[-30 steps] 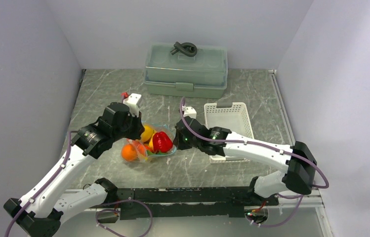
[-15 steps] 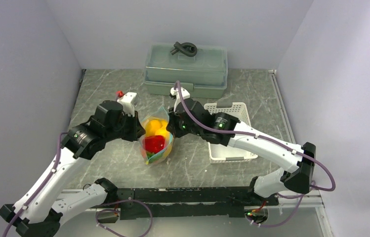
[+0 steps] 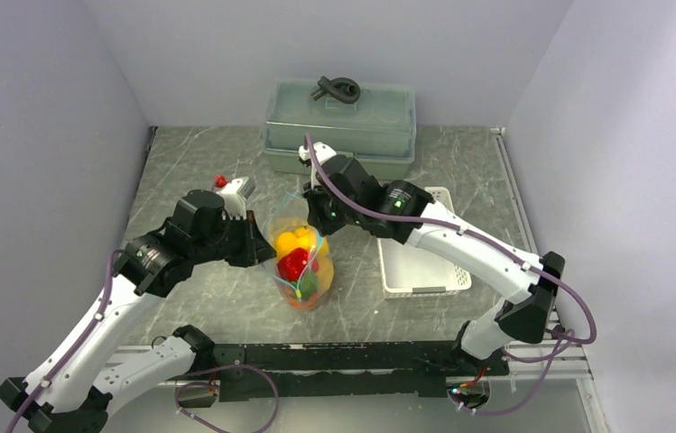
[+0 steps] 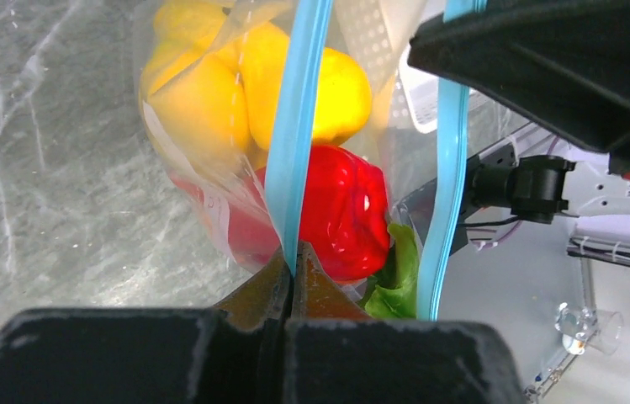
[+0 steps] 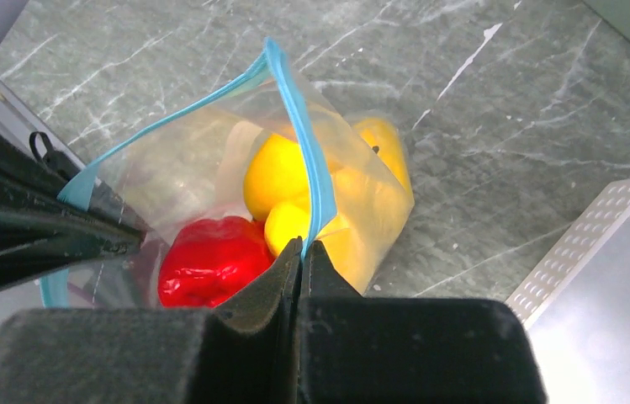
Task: Place the food in the zip-top bag and seal the zipper
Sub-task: Adjust the zipper food storage bag at the center of the board.
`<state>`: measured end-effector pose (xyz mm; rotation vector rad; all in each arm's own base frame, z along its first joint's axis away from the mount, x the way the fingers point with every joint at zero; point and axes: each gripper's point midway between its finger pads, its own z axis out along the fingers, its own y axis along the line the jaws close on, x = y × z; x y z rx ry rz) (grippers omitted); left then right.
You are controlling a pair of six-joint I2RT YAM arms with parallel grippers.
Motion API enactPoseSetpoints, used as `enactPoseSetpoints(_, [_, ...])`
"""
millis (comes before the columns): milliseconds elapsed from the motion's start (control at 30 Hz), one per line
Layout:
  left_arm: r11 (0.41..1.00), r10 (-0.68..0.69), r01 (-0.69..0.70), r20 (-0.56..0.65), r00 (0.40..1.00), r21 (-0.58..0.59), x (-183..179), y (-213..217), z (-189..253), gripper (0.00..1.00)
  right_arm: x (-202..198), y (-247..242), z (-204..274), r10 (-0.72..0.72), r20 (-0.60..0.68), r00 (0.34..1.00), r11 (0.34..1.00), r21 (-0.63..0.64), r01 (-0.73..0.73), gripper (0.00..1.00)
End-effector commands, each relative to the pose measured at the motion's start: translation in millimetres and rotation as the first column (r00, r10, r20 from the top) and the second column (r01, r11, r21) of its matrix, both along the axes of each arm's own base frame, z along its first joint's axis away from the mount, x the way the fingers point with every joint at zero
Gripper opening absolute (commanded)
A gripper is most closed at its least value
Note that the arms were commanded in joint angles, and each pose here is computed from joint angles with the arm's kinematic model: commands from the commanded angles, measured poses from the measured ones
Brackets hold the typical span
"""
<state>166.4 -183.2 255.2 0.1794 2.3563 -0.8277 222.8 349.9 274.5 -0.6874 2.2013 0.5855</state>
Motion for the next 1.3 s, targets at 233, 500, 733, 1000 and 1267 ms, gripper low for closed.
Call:
enactPoseSetpoints(233, [0.987,0.023,-0.03,-0.043,0.999,-0.159,5.5,-23.0,-7.3,0.0,37.1,13.7,-21.5,0.093,-0.037,0.995,0.995,-0.017,-0.093,0.0])
enactPoseSetpoints(500, [0.983,0.064,-0.073,-0.058,0.996,-0.165,9.6,-21.8,-15.9,0.0,35.3,16.8,-17.4,0.103,-0.023,0.994,0.994,0.022,-0.103,0.21])
enactPoseSetpoints(733, [0.968,0.12,-0.128,-0.052,0.991,-0.214,15.4,-21.7,-10.5,0.0,32.2,5.5,11.4,0.062,0.029,0.998,0.995,0.082,-0.064,0.53])
enactPoseSetpoints(1000, [0.949,0.19,-0.195,-0.044,0.981,-0.246,22.1,-16.9,-9.0,0.0,12.0,-16.0,37.3,0.025,0.046,0.999,0.985,0.17,-0.032,0.72])
enactPoseSetpoints(1267, [0.94,0.21,-0.214,-0.043,0.977,-0.267,25.2,-17.3,-8.5,0.0,-42.0,-23.9,34.8,0.097,0.014,0.995,0.965,0.244,-0.098,0.73])
